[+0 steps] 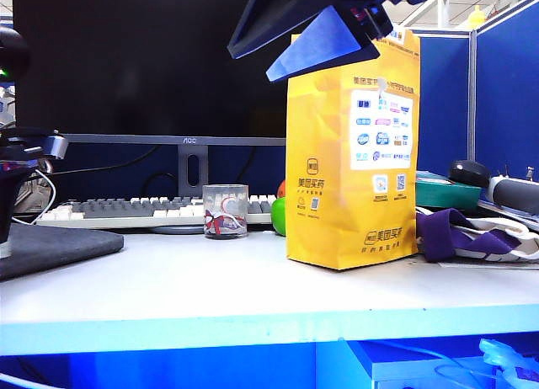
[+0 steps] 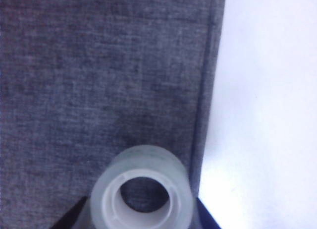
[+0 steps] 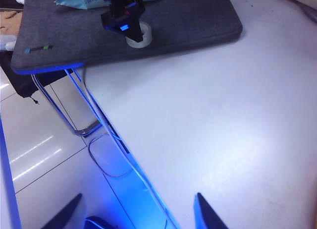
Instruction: Pick up the transparent tape and throw it into the yellow paper bag.
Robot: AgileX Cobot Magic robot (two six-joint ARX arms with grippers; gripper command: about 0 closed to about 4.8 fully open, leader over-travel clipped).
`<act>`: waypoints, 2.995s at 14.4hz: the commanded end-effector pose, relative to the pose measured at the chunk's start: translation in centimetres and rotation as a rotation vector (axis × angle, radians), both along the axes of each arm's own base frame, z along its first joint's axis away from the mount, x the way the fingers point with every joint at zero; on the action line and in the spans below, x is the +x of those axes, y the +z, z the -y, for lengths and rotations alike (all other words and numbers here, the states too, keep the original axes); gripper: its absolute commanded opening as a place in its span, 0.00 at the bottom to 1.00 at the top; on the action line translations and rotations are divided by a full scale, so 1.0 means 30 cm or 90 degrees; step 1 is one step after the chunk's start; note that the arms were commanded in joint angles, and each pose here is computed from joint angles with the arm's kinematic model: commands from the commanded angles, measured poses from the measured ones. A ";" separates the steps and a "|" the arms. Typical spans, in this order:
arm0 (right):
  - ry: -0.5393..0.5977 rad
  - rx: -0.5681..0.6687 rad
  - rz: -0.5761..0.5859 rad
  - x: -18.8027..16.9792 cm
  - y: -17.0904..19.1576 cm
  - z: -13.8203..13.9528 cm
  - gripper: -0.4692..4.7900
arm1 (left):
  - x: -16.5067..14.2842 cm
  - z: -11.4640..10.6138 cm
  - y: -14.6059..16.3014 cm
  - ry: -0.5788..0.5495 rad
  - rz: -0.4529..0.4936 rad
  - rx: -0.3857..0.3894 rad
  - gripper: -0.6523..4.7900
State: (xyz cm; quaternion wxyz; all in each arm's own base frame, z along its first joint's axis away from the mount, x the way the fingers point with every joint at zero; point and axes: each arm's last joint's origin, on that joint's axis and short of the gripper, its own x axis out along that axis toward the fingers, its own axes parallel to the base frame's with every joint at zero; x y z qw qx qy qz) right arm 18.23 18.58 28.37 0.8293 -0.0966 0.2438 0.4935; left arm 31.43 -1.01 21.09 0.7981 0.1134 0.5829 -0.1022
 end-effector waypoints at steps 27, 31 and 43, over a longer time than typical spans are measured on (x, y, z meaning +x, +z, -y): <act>-0.146 0.012 0.253 0.001 0.476 0.084 0.64 | -0.009 0.358 0.817 -0.346 0.424 -0.169 0.44; -0.207 0.025 0.283 -0.104 0.589 0.234 0.64 | -0.041 0.442 0.957 -0.529 0.576 -0.400 0.44; -0.251 -0.041 0.226 -0.198 0.567 0.318 0.70 | 0.222 0.841 0.597 -0.602 0.469 -0.509 0.44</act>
